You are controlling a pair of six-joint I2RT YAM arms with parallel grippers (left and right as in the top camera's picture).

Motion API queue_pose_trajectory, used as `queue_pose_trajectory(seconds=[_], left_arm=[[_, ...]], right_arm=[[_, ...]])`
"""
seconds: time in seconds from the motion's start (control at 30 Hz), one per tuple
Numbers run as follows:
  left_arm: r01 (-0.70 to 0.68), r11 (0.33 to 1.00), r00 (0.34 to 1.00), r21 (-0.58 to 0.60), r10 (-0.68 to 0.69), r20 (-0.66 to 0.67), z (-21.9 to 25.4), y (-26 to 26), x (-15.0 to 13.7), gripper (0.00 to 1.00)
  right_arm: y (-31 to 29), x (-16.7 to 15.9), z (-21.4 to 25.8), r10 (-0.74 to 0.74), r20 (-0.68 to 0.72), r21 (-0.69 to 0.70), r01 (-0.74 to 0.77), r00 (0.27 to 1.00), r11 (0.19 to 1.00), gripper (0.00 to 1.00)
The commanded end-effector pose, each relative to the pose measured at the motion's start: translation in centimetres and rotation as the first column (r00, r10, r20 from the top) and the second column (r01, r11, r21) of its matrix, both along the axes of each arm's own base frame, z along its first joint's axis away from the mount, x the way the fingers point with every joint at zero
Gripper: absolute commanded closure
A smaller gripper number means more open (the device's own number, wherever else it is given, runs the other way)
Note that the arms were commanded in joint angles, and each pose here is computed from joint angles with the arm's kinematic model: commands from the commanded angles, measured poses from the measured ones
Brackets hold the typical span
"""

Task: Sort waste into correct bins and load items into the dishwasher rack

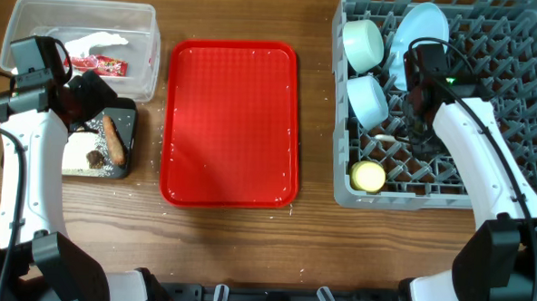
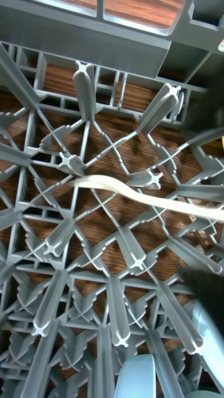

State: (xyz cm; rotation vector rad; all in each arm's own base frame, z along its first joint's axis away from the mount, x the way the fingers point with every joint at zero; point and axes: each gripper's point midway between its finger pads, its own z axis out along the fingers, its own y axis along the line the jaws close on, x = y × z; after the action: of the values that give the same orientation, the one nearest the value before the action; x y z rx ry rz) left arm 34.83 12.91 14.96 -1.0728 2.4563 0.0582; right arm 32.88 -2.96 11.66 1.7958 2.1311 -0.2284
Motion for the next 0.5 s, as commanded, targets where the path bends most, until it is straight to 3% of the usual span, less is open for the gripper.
queue_pose_trajectory(seconds=[0.0,0.13,0.2,0.27,0.3,0.37,0.47], left_arm=[[0.013,1.0,1.0,0.016,-0.013,0.025,1.1,0.1,0.2,0.0],[0.013,1.0,1.0,0.016,-0.013,0.025,1.1,0.1,0.2,0.0],[0.013,1.0,1.0,0.016,-0.013,0.025,1.1,0.1,0.2,0.0],[0.013,1.0,1.0,0.016,-0.013,0.025,1.1,0.1,0.2,0.0],[0.013,1.0,1.0,0.016,-0.013,0.025,1.1,0.1,0.2,0.0],[0.013,1.0,1.0,0.016,-0.013,0.025,1.1,0.1,0.2,0.0],[0.013,1.0,1.0,0.016,-0.013,0.025,1.1,0.1,0.2,0.0]], right_arm=[[-0.2,-0.2,0.4,0.04,-0.007,-0.014,-0.04,0.999,0.999,0.2],[-1.1,-0.5,5.8,0.163,0.091,-0.102,-0.154,0.982,0.983,0.21],[-1.1,-0.2,10.2,0.33,0.166,-0.177,-0.301,0.929,0.937,0.03],[0.3,-0.2,15.2,0.577,0.231,-0.278,-0.516,0.783,0.811,0.0],[1.9,-0.9,18.4,0.733,0.256,-0.353,-0.644,0.631,0.678,0.0],[3.8,-3.8,23.1,0.86,0.291,-0.478,-0.714,0.42,0.511,0.0],[3.3,-9.3,27.8,0.85,0.389,-0.593,-0.609,0.355,0.526,0.0]])
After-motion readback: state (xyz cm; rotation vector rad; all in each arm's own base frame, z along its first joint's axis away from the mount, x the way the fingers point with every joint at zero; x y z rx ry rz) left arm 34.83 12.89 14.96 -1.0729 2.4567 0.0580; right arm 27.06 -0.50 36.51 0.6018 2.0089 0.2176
